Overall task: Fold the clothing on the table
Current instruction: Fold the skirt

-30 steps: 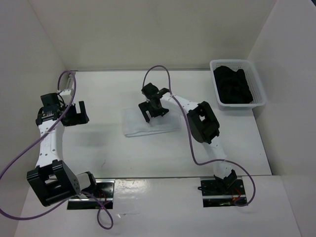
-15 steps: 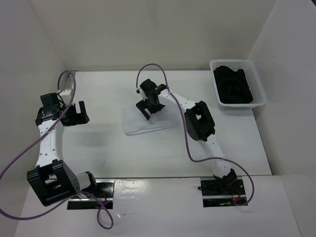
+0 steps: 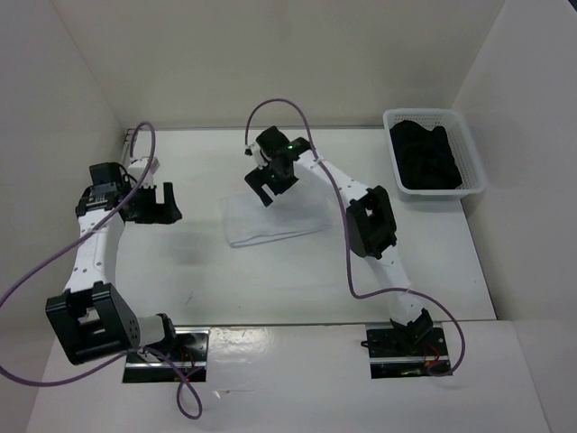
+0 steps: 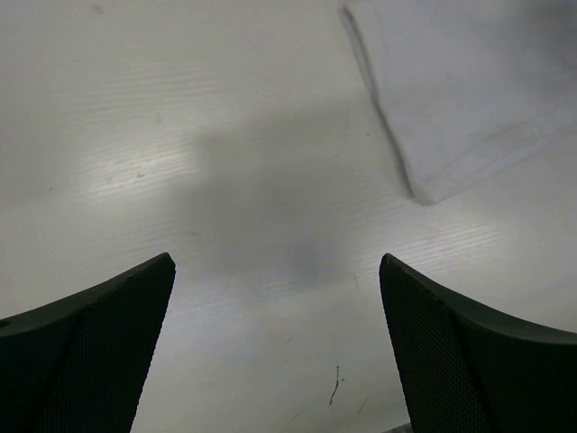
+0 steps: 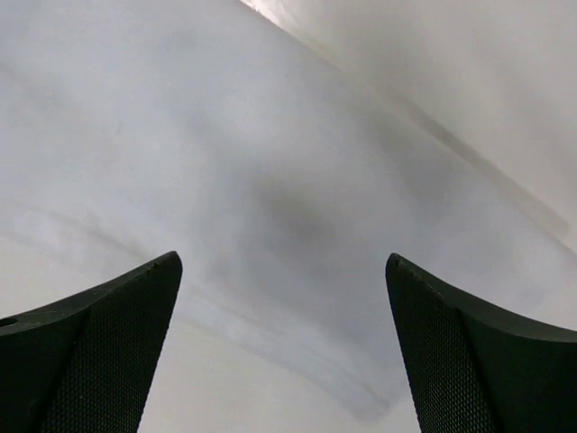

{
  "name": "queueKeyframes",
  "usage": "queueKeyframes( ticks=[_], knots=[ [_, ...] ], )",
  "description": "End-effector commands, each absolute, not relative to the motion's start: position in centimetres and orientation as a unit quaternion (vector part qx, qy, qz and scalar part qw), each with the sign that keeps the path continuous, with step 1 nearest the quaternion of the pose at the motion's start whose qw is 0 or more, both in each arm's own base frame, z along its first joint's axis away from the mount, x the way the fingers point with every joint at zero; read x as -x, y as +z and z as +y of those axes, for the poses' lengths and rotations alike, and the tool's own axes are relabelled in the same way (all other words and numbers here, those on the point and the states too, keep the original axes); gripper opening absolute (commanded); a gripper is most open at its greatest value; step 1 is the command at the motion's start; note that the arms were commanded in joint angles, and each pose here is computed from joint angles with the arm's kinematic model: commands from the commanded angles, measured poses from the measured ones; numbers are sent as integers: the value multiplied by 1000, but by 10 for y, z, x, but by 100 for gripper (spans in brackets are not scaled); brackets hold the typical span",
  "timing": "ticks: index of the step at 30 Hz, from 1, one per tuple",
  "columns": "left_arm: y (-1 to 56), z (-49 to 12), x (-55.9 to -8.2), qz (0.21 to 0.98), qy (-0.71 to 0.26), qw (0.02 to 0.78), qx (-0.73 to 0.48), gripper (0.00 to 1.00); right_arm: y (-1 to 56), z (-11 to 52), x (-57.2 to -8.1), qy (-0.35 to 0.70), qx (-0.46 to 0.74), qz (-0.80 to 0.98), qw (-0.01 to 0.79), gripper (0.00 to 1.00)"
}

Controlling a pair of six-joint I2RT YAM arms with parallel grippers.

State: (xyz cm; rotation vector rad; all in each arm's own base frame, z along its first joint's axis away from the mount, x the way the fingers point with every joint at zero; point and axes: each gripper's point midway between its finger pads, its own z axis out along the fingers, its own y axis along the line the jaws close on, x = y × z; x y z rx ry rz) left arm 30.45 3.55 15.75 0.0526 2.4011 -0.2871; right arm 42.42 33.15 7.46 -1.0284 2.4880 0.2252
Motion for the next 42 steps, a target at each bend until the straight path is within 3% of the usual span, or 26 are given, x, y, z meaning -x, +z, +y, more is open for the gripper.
queueKeyframes(
  ticks=[1,4,12,17,22,28,38,42],
  knots=[
    [167,6,-331,910,-158,371,-92,100,203,310,-437,124,334,874,330,98],
    [137,-18,-352,911,-211,337,-105,100,206,270,-442,116,298,883,343,98],
    [91,-49,-407,912,-231,315,-123,100,157,168,-419,41,249,916,313,98],
    [66,-67,-429,911,-254,300,-125,96,152,145,-413,48,228,923,307,98],
    [46,-75,-449,912,-258,291,-133,86,157,137,-406,56,226,922,309,98],
    [25,-84,-455,915,-263,270,-141,58,157,131,-406,49,220,924,310,98],
    [3,-87,-434,923,-267,234,-151,48,153,131,-406,49,220,925,306,98],
    [2,-89,-430,922,-272,230,-151,36,152,135,-408,57,223,925,304,98]
  ],
)
